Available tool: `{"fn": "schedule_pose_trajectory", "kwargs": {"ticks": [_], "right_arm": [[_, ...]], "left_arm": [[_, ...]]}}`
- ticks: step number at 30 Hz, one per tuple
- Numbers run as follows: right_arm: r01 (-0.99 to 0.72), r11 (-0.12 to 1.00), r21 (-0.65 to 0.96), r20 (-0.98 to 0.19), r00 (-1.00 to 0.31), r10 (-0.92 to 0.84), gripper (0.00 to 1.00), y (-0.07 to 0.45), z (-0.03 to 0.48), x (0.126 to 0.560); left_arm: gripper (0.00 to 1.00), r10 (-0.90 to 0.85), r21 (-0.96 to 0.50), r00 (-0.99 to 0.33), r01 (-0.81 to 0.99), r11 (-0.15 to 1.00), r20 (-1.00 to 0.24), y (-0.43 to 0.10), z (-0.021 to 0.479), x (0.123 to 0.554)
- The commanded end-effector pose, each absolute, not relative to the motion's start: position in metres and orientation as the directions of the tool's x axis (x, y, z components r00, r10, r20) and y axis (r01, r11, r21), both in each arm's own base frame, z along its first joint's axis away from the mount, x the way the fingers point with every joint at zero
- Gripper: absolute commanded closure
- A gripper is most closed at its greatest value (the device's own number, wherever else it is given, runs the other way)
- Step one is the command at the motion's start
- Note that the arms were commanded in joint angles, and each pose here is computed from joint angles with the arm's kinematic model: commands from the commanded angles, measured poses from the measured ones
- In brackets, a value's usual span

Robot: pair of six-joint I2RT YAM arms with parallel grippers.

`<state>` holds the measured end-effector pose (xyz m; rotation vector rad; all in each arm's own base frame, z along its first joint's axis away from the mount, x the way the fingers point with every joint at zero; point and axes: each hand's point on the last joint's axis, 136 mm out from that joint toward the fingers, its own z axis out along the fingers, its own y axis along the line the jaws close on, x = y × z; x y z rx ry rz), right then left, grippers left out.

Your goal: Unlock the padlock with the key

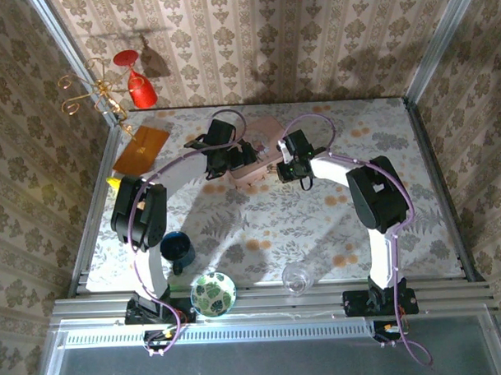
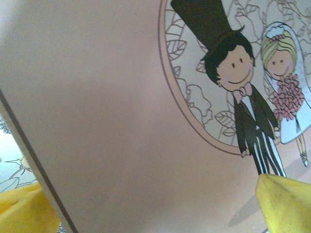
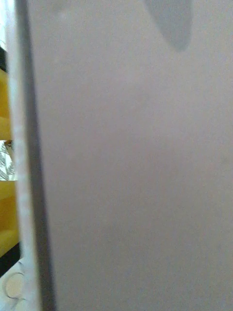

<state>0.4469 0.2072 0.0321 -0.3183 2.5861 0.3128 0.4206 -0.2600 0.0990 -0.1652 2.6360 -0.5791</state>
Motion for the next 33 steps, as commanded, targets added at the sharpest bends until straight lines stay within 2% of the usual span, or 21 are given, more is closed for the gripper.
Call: {"fn": "schedule_pose_trajectory", "kwargs": {"ticks": [1, 7, 8, 9, 10, 12, 22, 27, 30, 33], "right_arm": [[-0.140, 0.957, 0.255, -0.385, -0.922, -0.032, 0.97, 0.203, 0.030, 0.401], [0.091, 0.826, 0.556, -0.229, -0.939, 0.257, 1.00, 0.231, 0.027, 0.368], [0.117, 0.804, 0.584, -0.209, -0.934, 0.288, 0.93, 0.234, 0.027, 0.365], [0.127, 0.791, 0.598, -0.199, -0.933, 0.300, 0.75, 0.237, 0.027, 0.360], [0.121, 0.792, 0.598, -0.201, -0.934, 0.295, 0.64, 0.240, 0.029, 0.358], [0.103, 0.826, 0.554, -0.212, -0.942, 0.259, 0.57, 0.241, 0.031, 0.350], [-0.042, 0.795, 0.605, -0.203, -0.974, 0.103, 0.66, 0.265, 0.064, 0.305], [-0.079, 0.862, 0.500, -0.243, -0.969, 0.052, 0.66, 0.244, 0.066, 0.290], [-0.133, 0.909, 0.394, -0.317, -0.949, -0.001, 0.61, 0.226, 0.073, 0.298], [-0.187, 0.924, 0.333, -0.380, -0.924, -0.050, 0.61, 0.222, 0.079, 0.314]], "left_arm": [[0.00, -0.228, -0.438, -0.883, -0.028, 0.898, -0.410, -0.258, 0.110, 0.420], [0.00, -0.244, -0.477, -0.882, -0.025, 0.878, -0.404, -0.273, 0.104, 0.417], [0.00, -0.242, -0.484, -0.882, -0.019, 0.875, -0.404, -0.278, 0.102, 0.417], [0.00, -0.237, -0.492, -0.886, -0.012, 0.871, -0.399, -0.284, 0.101, 0.416], [0.00, -0.237, -0.497, -0.887, -0.010, 0.867, -0.396, -0.288, 0.100, 0.416], [0.00, -0.237, -0.497, -0.885, -0.007, 0.868, -0.402, -0.293, 0.099, 0.416], [0.00, -0.306, -0.499, -0.852, -0.061, 0.864, -0.424, -0.287, 0.097, 0.430], [0.00, -0.302, -0.490, -0.852, -0.063, 0.870, -0.427, -0.286, 0.098, 0.433], [0.00, -0.305, -0.489, -0.851, -0.066, 0.870, -0.428, -0.283, 0.098, 0.434], [0.00, -0.305, -0.486, -0.853, -0.070, 0.871, -0.424, -0.280, 0.097, 0.434]]}}
